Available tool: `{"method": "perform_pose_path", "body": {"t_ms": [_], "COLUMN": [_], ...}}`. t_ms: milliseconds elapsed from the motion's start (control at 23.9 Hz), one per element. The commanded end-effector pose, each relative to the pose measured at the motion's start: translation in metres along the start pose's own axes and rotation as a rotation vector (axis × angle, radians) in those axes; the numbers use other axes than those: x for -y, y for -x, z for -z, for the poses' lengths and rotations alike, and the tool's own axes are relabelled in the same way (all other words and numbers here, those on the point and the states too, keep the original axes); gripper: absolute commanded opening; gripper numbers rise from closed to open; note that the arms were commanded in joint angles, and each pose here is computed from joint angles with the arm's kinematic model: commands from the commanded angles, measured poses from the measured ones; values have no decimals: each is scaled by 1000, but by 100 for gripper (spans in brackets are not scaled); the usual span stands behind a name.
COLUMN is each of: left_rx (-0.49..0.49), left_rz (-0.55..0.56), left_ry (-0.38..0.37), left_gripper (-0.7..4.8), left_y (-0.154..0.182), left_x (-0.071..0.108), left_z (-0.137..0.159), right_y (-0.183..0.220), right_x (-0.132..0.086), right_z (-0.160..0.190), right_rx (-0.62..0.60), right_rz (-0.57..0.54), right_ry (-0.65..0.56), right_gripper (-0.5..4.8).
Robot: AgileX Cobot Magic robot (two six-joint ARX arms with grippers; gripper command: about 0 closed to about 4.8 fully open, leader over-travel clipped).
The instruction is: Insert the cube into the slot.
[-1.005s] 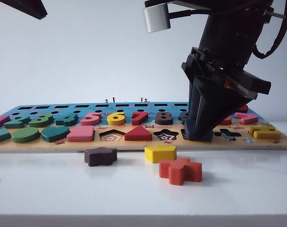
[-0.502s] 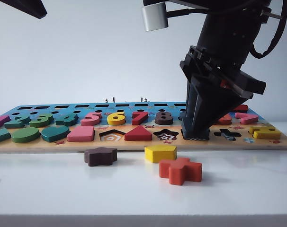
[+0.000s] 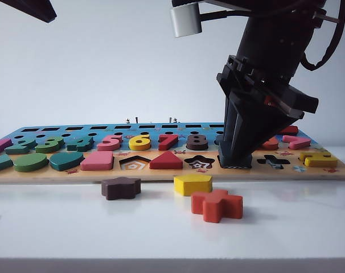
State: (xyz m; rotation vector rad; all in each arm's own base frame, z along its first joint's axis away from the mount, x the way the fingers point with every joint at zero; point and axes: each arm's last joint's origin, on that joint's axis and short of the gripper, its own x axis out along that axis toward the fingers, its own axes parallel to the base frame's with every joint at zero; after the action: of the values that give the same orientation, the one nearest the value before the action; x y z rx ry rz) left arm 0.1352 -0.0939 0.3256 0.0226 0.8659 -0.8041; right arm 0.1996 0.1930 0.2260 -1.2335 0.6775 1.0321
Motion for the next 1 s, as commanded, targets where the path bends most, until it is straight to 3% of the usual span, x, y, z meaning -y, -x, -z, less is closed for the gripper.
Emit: {"method": "perform_pose_path", "body": {"t_ms": [42,544,1005], "left_rx": [21,21,21], "left_rz": [4,4,4], "left_ry": [-11,-11,-11], "left_gripper": [20,20,20], "left_y": [2,2,2], "left_x": [1,1,1], "left_z": [-2,-2,-2], "right_y": [1,1,1], "right_x": [1,2,3], "right_z": [0,-1,2], "right_rx": [10,15,6], "right_rz": [7,12,16], "right_ry": [-19,-20,-34], "right_gripper": [159,228,230]}}
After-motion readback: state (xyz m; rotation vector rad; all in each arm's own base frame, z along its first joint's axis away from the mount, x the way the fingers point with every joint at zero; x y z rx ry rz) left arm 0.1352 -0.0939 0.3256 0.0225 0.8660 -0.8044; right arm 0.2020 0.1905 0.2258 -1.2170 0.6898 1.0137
